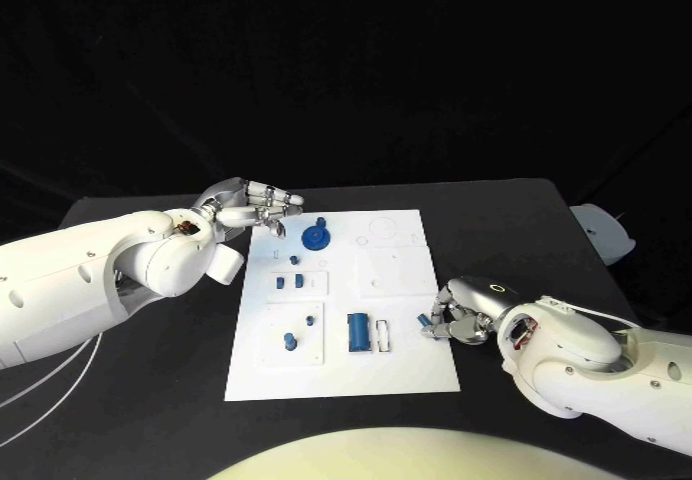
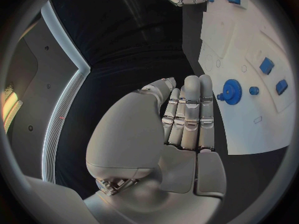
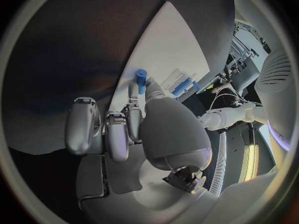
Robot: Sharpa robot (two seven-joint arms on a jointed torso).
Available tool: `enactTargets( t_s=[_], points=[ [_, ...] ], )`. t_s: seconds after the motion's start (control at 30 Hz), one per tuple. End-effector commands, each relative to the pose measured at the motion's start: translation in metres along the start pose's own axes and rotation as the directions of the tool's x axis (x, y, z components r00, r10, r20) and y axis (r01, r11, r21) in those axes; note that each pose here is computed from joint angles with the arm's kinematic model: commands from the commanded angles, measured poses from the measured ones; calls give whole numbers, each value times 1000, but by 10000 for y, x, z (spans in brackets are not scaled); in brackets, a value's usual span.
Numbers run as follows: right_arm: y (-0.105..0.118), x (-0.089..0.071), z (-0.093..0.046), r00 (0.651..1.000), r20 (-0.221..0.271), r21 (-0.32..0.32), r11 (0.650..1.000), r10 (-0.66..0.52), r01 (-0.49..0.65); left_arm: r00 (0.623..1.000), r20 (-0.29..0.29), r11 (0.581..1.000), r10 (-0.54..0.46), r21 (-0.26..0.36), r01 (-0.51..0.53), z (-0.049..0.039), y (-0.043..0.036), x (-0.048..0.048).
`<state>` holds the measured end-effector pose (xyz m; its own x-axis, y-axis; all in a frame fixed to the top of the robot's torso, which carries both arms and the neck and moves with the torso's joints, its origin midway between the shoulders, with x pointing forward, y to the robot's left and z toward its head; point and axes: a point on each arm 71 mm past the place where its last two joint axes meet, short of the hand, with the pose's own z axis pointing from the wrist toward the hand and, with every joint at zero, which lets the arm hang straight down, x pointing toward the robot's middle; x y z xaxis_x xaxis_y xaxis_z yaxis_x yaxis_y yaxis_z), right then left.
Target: Assemble the parts on the task board
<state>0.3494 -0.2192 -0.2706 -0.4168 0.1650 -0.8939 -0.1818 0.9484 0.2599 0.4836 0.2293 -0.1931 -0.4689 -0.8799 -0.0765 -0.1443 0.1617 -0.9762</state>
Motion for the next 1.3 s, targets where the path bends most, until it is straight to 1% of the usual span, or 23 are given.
enactTargets(
  t_s=[0.03, 0.33, 0.8, 1.03, 1.13, 1.3],
  points=[
    [-29, 147, -15, 990, -86, 10, 994, -110, 111, 1000, -19, 1000, -17, -4, 17, 3, -5, 28],
    [30, 154, 2, 986, -74, -9, 988, -152, 152, 1000, -19, 1000, -17, -9, 17, -1, -5, 32],
    [114, 165, 27, 985, -68, -27, 988, -156, 155, 1000, -19, 1000, -18, -10, 17, 2, -6, 38],
    [145, 117, -1, 994, -16, -31, 993, -112, 111, 1000, -20, 1000, -18, -9, 17, 5, -6, 41],
    [176, 67, -26, 997, 11, -38, 996, -81, 82, 1000, -20, 1000, -18, -9, 17, 7, -7, 45],
    [243, -10, -51, 999, 41, -52, 998, -34, 37, 1000, -23, 1000, -18, -10, 18, 10, -8, 54]
  ],
)
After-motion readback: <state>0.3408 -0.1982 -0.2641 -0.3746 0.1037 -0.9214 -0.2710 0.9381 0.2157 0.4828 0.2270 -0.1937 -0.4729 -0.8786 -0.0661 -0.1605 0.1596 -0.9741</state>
